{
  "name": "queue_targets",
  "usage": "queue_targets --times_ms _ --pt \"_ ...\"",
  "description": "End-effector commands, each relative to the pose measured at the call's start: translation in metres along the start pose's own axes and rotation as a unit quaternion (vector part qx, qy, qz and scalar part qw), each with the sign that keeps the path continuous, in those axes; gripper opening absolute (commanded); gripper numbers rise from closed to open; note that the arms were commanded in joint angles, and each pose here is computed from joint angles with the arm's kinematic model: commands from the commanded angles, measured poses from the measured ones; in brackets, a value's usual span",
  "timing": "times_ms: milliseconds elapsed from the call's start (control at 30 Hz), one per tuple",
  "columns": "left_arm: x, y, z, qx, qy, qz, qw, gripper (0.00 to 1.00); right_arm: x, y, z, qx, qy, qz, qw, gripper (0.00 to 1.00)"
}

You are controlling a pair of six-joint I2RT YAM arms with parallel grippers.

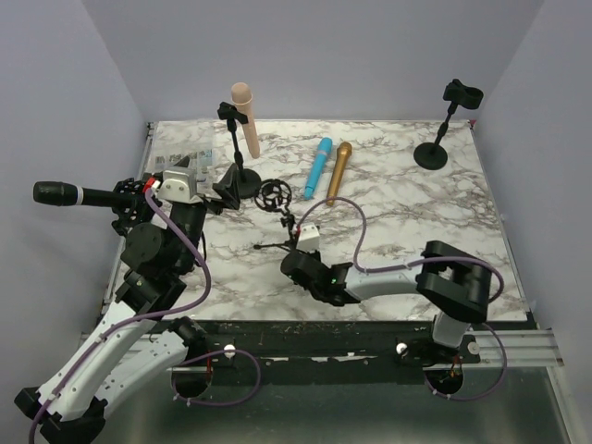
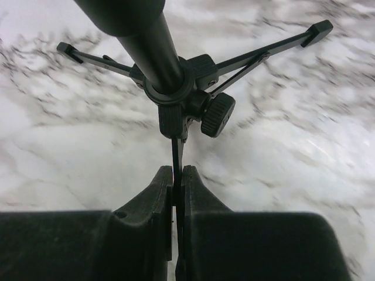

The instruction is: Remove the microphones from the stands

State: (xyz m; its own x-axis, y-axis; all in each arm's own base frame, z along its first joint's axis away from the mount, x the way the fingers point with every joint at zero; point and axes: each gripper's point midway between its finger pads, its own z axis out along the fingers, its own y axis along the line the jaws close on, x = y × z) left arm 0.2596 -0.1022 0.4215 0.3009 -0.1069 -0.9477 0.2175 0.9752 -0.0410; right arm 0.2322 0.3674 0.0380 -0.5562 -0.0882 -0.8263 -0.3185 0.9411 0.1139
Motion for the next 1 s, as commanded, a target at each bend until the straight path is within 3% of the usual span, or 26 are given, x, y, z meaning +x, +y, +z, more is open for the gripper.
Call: queue_targets --times_ms 0,200,300,500,700,967 --pt "0.002 -0.004 0.002 0.002 0.005 0.001 1.000 0.98 0.007 -0.050 -0.031 0.049 -0.011 0.021 0.998 0.00" --pt "0.002 -0.011 0.000 0.013 0.004 -0.004 1.000 0.97 0.003 -0.124 -0.056 0.153 -0.046 0.020 0.987 0.01" --pt "0.004 -0.012 0.000 0.014 0.005 -0.002 1.000 0.98 0.007 -0.158 -0.058 0.207 -0.024 0.037 0.977 0.01" --pt "0.002 -0.011 -0.002 0.013 0.000 0.003 1.000 0.98 0.020 -0.216 -0.052 0.265 0.020 0.146 0.953 0.01" --pt "0.002 -0.013 -0.002 0.015 0.001 0.003 1.000 0.98 0.021 -0.276 -0.049 0.316 0.045 0.276 0.907 0.01" --pt "-0.001 -0.013 -0.004 0.016 -0.006 0.001 1.000 0.98 -0.009 -0.346 -0.013 0.319 0.053 0.389 0.863 0.01"
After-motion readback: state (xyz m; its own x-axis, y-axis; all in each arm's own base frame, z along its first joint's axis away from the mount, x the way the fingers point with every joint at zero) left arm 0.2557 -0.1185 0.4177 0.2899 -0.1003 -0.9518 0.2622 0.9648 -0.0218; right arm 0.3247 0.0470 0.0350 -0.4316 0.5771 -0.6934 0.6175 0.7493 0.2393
